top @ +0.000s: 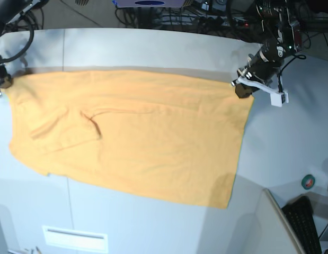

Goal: Layout the t-shirt on the table in an organized manner, then fold the t-shirt properly
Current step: 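Raise the shirt high with both grippers and swing it over the table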

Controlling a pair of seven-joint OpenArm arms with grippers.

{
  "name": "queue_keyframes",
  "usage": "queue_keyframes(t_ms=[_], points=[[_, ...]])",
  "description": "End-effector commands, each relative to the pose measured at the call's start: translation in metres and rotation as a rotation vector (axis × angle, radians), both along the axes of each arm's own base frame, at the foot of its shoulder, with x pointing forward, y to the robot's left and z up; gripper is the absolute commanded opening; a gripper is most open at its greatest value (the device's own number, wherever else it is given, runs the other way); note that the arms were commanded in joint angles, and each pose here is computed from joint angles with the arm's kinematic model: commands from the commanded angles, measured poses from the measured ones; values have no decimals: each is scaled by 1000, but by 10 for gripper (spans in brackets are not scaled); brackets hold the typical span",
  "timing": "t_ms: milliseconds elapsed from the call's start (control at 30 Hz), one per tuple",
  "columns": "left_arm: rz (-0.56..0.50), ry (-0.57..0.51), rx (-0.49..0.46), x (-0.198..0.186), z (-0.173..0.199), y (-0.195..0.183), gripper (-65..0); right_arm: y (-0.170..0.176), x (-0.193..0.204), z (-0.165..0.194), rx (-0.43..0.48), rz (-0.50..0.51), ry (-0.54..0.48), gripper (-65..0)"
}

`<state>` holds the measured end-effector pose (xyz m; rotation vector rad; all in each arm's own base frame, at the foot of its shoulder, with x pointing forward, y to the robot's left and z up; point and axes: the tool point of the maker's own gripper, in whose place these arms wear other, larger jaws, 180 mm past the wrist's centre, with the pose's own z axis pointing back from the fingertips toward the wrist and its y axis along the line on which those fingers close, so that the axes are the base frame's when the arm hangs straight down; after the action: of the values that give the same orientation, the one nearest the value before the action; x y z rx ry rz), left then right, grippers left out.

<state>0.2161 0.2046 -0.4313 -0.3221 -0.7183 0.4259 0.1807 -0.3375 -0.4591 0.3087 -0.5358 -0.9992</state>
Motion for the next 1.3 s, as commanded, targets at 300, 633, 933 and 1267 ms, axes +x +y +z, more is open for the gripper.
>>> queue_keyframes(t_ms=[300, 633, 933, 1267], points=[[-24, -198, 35, 52, 58, 1, -650, -14, 38, 40, -77, 13, -120, -650], [-52, -513, 80, 146, 163, 3, -650, -27, 145, 140, -100, 64, -368, -650], [-57, -674, 41, 226, 232, -3, -650, -22, 231, 216, -130, 138, -511, -650], [-133, -695, 5, 311, 281, -28, -650, -42, 300, 262, -204, 119, -594, -650]])
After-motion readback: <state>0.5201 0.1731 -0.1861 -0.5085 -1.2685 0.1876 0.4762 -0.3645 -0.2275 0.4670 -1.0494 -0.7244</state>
